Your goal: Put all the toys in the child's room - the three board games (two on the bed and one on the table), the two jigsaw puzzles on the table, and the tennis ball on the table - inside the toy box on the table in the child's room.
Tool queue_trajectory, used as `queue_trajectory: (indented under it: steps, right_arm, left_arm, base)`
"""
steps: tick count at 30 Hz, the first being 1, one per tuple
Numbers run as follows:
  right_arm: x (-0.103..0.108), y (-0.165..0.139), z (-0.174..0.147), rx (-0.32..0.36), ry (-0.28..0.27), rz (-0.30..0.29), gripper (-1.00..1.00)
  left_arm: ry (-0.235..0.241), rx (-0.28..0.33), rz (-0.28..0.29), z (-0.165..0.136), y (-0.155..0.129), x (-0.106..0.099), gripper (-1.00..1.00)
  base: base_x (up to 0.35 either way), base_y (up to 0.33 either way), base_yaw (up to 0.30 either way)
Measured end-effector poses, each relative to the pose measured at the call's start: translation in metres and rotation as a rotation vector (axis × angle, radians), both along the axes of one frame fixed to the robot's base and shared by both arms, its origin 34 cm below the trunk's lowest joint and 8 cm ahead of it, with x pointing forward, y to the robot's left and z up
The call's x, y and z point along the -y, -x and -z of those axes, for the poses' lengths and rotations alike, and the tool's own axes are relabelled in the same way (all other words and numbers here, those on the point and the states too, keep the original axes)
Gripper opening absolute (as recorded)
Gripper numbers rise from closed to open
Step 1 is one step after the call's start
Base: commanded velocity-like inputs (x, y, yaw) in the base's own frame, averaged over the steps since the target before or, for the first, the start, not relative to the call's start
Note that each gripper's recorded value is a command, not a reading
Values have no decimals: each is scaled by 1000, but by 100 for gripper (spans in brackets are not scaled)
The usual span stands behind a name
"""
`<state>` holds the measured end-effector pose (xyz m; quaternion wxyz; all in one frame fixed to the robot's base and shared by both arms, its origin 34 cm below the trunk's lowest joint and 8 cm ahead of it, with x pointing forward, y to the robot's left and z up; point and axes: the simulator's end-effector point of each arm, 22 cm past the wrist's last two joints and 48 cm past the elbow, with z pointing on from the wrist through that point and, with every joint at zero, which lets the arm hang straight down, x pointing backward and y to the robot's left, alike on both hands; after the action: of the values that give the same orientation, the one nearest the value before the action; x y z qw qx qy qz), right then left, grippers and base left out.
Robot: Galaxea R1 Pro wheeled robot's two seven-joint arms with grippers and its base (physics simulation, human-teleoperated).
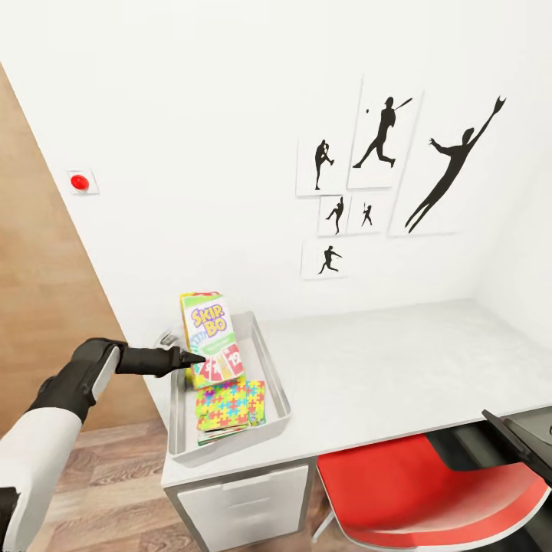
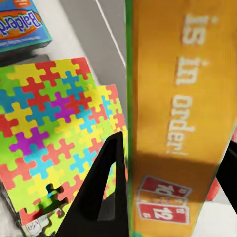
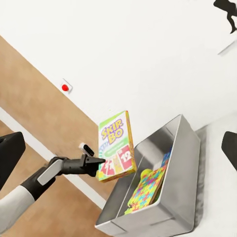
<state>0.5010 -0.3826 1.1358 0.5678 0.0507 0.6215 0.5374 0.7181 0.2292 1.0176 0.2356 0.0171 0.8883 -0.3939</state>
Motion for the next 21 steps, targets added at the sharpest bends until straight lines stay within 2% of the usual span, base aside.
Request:
queue_trajectory:
  steps: [2,8,21]
  right_arm:
    - [1,0,0,-3,2,0,100]
    - [3,-2,3,-14,5,0,100]
    - [3,-5,12,-37,6,0,100]
  left_arm:
    - [-33,-25,-11,13,0,3,-100]
    - [-39,-50,-9,25,1,13,-100]
    - [-36,-130,-12,57,11,14,-100]
  base:
    - [0,0,0]
    - [0,0,0]
    - [0,0,0]
